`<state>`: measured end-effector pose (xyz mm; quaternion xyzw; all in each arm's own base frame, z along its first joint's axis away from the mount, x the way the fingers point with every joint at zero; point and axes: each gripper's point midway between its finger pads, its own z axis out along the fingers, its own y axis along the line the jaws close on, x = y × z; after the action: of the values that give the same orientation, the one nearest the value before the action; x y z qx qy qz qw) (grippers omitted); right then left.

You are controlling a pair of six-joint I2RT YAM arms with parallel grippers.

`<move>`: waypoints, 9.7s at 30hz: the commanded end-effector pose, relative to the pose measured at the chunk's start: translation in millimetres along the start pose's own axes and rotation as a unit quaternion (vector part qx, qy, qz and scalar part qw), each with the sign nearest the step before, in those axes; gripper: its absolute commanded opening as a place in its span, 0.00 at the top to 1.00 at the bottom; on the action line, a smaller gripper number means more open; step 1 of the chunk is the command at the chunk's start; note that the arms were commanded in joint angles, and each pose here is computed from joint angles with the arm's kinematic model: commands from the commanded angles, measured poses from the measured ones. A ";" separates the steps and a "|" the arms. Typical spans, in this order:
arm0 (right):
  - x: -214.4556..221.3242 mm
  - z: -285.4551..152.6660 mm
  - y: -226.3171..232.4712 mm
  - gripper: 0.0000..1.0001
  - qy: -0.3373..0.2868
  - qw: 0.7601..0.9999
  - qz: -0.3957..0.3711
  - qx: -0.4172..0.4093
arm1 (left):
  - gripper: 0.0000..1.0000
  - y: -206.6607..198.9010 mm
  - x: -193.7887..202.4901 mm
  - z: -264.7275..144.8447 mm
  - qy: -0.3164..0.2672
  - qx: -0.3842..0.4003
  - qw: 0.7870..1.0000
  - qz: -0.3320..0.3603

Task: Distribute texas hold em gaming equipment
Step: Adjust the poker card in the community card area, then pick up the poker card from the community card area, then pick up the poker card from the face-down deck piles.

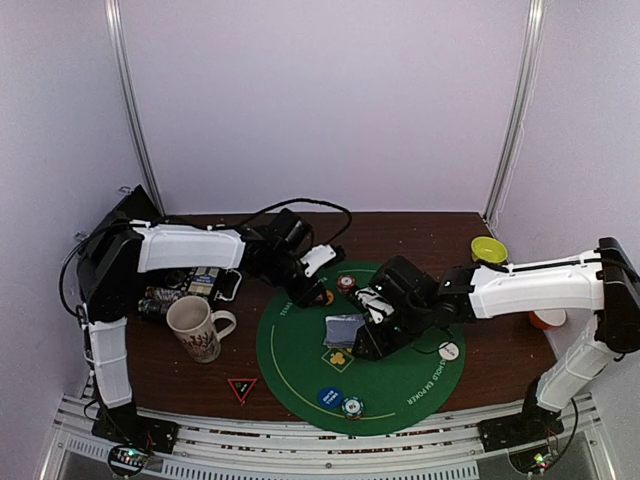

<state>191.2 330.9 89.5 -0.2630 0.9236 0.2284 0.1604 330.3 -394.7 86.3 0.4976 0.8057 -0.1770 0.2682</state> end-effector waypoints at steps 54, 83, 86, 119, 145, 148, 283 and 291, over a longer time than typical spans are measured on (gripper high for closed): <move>-49.7 69.0 -29.5 1.00 -0.089 0.995 0.019 0.035 | 0.57 -66.4 1.8 75.2 0.010 0.143 0.986 0.079; -21.5 33.7 14.0 0.80 -0.028 0.993 -0.079 -0.079 | 0.53 -16.0 -32.6 50.9 -0.031 0.066 0.995 0.070; -20.2 9.1 29.9 0.65 -0.028 0.987 -0.112 -0.113 | 0.52 -18.7 -38.2 42.9 -0.040 0.070 0.994 0.075; -68.1 23.3 -40.9 0.00 -0.020 0.894 -0.441 -0.077 | 0.10 36.5 0.6 -60.2 -0.047 -0.057 0.997 -0.029; -59.1 48.0 -59.1 0.00 0.018 0.894 -0.443 -0.058 | 0.02 43.5 8.3 -62.4 -0.045 -0.051 0.997 -0.026; -59.0 46.2 -58.7 0.00 0.016 0.891 -0.451 -0.052 | 0.02 44.0 8.5 -62.3 -0.046 -0.051 0.997 -0.026; -93.8 24.4 -63.7 0.49 -0.084 0.893 -0.432 0.090 | 1.00 -18.1 -16.7 -50.6 -0.131 0.183 0.960 -0.165; -92.9 22.0 -69.3 0.49 -0.089 0.897 -0.423 0.091 | 1.00 -27.4 -34.5 -73.1 -0.177 0.205 0.954 -0.125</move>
<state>304.7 329.9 77.2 -0.6042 0.7202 0.0758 0.3325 302.2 -388.4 129.1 0.3735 0.7890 -0.4305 0.2296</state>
